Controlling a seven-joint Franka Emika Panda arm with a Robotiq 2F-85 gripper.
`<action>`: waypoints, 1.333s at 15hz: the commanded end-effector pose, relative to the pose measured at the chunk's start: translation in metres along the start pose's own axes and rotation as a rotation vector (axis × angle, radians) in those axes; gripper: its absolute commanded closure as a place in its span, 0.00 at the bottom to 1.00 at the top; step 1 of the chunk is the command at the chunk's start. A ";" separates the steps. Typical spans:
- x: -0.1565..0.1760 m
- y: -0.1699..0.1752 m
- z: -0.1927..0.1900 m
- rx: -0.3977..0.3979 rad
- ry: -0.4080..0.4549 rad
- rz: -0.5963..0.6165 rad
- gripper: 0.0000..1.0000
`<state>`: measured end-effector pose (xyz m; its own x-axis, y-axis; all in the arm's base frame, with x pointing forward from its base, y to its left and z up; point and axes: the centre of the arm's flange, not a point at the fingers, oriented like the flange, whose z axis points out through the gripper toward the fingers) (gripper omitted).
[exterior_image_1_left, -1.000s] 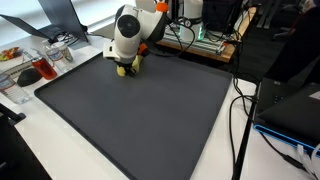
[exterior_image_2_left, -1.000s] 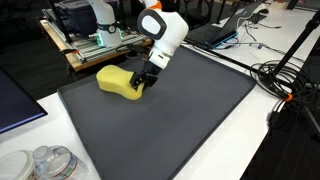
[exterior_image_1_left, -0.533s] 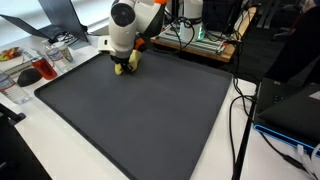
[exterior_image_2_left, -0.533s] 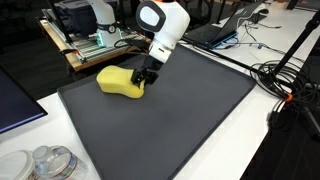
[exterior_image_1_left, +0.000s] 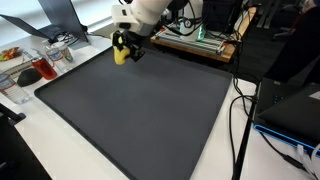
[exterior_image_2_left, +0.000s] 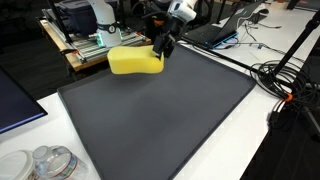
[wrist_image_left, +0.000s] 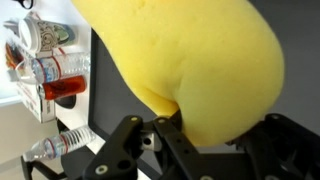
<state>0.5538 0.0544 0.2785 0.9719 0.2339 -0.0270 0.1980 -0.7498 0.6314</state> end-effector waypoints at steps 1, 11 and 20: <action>-0.029 -0.034 -0.052 -0.082 0.073 -0.169 0.92; -0.061 -0.092 -0.148 -0.259 0.305 -0.593 0.92; -0.066 -0.082 -0.218 -0.529 0.527 -0.729 0.93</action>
<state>0.4536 0.2400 0.3825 0.4760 0.8424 -0.2525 0.5572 -0.0668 0.8277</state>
